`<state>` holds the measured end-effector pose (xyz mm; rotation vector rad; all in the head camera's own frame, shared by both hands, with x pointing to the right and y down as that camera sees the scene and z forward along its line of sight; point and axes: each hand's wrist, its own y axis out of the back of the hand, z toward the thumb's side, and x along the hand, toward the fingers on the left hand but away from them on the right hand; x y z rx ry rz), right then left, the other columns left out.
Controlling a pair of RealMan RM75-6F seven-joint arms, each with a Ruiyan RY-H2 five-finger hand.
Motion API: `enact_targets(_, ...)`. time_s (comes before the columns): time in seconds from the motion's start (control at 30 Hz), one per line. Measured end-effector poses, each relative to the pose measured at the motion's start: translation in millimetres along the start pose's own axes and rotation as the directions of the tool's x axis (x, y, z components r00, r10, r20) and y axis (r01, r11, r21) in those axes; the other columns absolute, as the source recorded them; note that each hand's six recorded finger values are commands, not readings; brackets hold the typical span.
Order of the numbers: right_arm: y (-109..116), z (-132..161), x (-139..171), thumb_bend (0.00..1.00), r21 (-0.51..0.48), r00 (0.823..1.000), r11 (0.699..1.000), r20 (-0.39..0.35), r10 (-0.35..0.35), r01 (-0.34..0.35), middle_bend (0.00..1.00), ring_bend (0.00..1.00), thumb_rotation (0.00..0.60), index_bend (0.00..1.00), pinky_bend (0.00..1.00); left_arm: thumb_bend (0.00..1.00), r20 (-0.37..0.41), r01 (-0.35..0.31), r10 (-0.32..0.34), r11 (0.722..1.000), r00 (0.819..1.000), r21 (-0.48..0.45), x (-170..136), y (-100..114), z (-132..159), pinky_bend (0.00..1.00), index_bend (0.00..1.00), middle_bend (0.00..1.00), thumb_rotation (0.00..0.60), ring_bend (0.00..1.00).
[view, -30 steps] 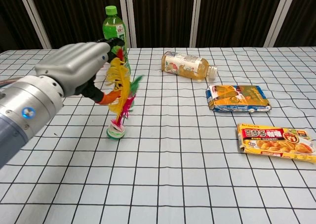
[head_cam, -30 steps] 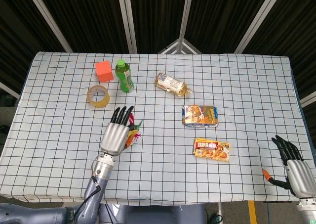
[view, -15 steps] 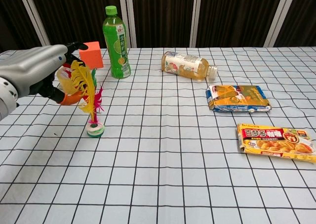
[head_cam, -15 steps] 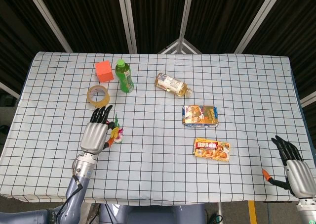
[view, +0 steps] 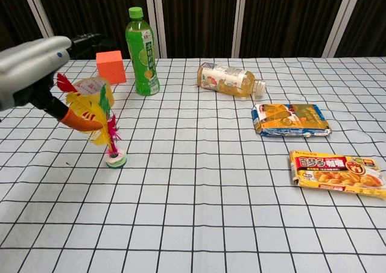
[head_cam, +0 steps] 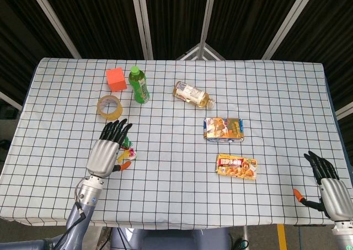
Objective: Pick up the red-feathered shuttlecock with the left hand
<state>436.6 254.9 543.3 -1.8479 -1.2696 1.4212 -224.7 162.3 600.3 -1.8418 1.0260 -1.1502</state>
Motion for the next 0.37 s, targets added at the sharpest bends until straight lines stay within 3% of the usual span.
enact_targets(0.13,0,0,0,0.34,0.005,1.000,1.000,-0.004,-0.001,0.001,0.00,0.00,0.600,0.00,0.00,0.14,-0.019,-0.032,0.033,0.999,0.999,0.015,-17,19,-20,0.00,0.01,0.00,0.600,0.00)
enact_targets(0.37,-2,1,0,0.34,0.030,1.000,1.000,-0.008,0.004,-0.003,0.00,0.00,0.600,0.00,0.00,0.14,-0.109,-0.069,0.081,0.991,0.991,0.115,-75,55,-88,0.00,0.00,0.00,0.600,0.00)
